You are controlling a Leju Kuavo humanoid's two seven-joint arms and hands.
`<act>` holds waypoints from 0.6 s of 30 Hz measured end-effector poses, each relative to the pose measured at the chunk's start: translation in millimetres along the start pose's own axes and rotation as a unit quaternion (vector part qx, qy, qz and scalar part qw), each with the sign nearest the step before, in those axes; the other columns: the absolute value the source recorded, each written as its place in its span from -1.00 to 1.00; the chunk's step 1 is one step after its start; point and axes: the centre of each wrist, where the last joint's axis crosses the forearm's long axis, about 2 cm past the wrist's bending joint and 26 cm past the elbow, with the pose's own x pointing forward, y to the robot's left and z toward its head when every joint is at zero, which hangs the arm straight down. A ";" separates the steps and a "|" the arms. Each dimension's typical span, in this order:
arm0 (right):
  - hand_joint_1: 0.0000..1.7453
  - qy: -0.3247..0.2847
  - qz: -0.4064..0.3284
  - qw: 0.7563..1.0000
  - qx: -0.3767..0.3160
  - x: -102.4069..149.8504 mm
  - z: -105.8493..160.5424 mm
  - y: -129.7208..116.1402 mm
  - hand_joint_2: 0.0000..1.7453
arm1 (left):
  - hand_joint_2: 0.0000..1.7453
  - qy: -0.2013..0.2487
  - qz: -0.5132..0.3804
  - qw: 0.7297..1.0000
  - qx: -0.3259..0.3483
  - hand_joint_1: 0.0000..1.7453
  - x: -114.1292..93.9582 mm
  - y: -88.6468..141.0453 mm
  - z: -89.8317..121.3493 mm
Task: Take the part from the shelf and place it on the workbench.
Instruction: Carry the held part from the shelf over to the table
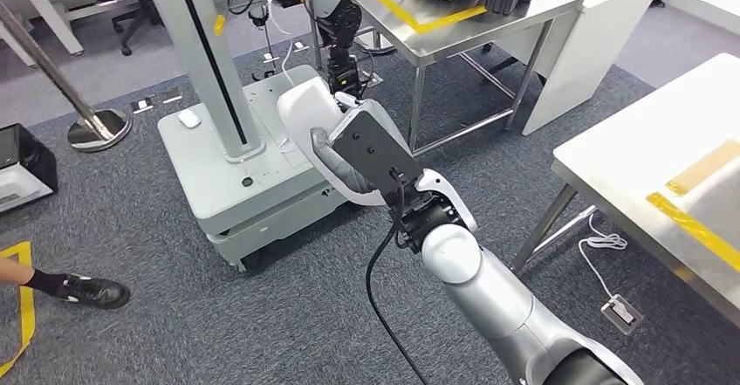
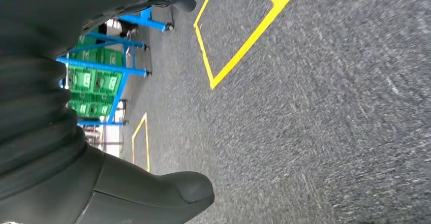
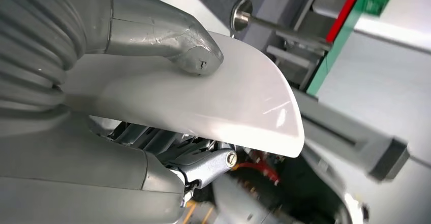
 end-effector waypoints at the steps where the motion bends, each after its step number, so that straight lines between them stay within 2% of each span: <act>1: 1.00 0.000 0.000 1.000 0.000 -0.2 0.0 -0.2 1.00 | 1.00 0.000 0.000 1.000 0.000 -1.00 -0.2 0.4 -0.1; 18: 1.00 -0.002 0.003 1.000 -0.004 -1.6 -6.8 -8.5 1.00 | 1.00 -0.007 -0.006 1.000 -0.006 -1.00 1.2 0.7 0.0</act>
